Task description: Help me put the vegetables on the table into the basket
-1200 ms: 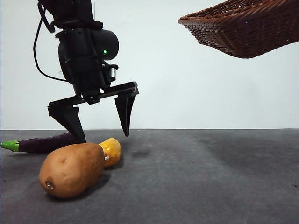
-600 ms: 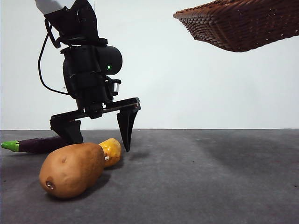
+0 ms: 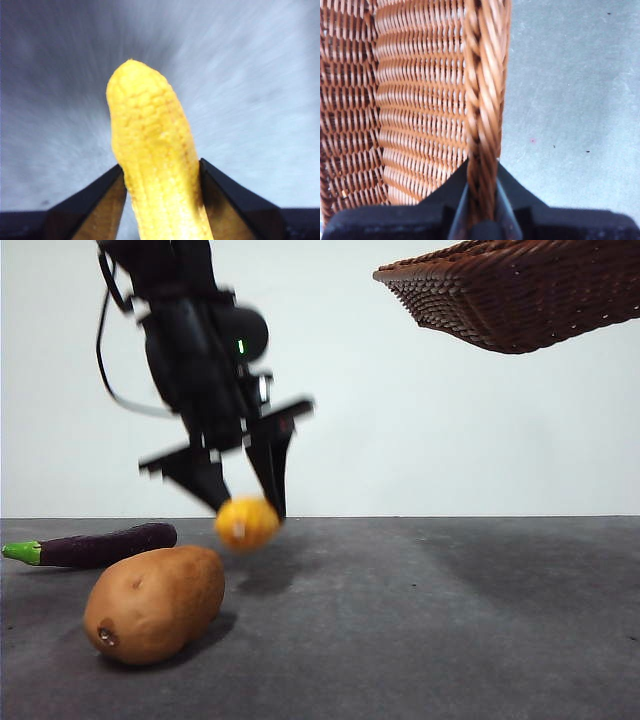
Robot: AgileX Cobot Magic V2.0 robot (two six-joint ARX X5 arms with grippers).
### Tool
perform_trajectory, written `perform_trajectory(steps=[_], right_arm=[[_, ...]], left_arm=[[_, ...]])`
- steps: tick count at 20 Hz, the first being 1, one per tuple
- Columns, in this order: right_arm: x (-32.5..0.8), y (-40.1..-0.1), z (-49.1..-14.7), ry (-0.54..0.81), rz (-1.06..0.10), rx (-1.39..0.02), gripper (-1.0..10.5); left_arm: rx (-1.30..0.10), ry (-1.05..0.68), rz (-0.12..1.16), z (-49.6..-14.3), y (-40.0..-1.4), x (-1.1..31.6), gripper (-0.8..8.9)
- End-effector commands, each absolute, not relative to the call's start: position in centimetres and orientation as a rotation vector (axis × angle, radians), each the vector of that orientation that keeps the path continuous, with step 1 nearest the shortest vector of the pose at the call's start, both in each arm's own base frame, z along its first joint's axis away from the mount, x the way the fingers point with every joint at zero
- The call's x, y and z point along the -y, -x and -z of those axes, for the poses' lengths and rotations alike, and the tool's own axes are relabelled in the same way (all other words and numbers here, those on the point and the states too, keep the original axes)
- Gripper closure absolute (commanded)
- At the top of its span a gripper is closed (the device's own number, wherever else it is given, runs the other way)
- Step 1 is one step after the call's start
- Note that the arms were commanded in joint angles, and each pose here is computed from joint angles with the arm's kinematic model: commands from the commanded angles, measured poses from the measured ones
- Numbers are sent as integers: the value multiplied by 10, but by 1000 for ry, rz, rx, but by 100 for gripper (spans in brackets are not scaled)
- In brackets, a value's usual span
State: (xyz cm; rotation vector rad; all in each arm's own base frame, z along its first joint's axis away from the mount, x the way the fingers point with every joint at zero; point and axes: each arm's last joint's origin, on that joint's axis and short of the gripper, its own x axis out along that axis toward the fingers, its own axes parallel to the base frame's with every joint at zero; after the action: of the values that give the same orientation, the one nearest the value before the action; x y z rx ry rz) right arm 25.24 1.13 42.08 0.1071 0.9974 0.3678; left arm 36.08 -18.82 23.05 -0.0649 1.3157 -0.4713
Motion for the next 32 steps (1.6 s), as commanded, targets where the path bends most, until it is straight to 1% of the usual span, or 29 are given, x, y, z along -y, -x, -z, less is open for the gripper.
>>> perform_trajectory(steps=[1,5,7,8,9,10,12,16,19,21,22,24,25,29,32], right_arm=[[-12,-249,-421,-108,-381,-999,955],[-12,-256,-413,-153,-351,-1051,955],[-19,-261,-409,-176,-351,-1082,955],[-24,-264,-405,-173,-343,-1103,955],[-31,-265,-401,-151,-319,-1125,955],[-39,-267,-396,-128,-304,-1149,955],[-58,-266,-386,-95,-356,-1185,955],[-87,-265,-359,-70,-415,-1242,955],[-102,-263,-341,-60,-438,-1271,955],[-104,-264,-337,-67,-443,-1275,955],[-104,-264,-337,-72,-443,-1272,955],[-105,-264,-337,-84,-462,-1268,955],[-105,-265,-338,-84,-463,-1263,955],[-105,-265,-338,-84,-465,-1253,955],[-104,-266,-338,-64,-460,-1247,955]], left_arm=[[-1165,63,533,-283,-349,181,826],[-940,88,626,-362,-300,169,826],[-833,135,753,-393,-273,172,826],[-787,155,812,-404,-263,177,826],[-754,160,840,-409,-257,183,826],[-751,165,859,-410,-253,189,826],[-788,160,849,-402,-255,199,826],[-900,154,808,-368,-277,222,826],[-991,165,783,-341,-292,233,826],[-1031,163,780,-330,-297,237,810],[-1048,176,768,-327,-298,238,772],[-1056,185,760,-326,-298,239,376],[-1054,186,760,-326,-298,239,274],[-1033,182,749,-328,-301,236,266],[-1032,119,784,-335,-298,220,270]])
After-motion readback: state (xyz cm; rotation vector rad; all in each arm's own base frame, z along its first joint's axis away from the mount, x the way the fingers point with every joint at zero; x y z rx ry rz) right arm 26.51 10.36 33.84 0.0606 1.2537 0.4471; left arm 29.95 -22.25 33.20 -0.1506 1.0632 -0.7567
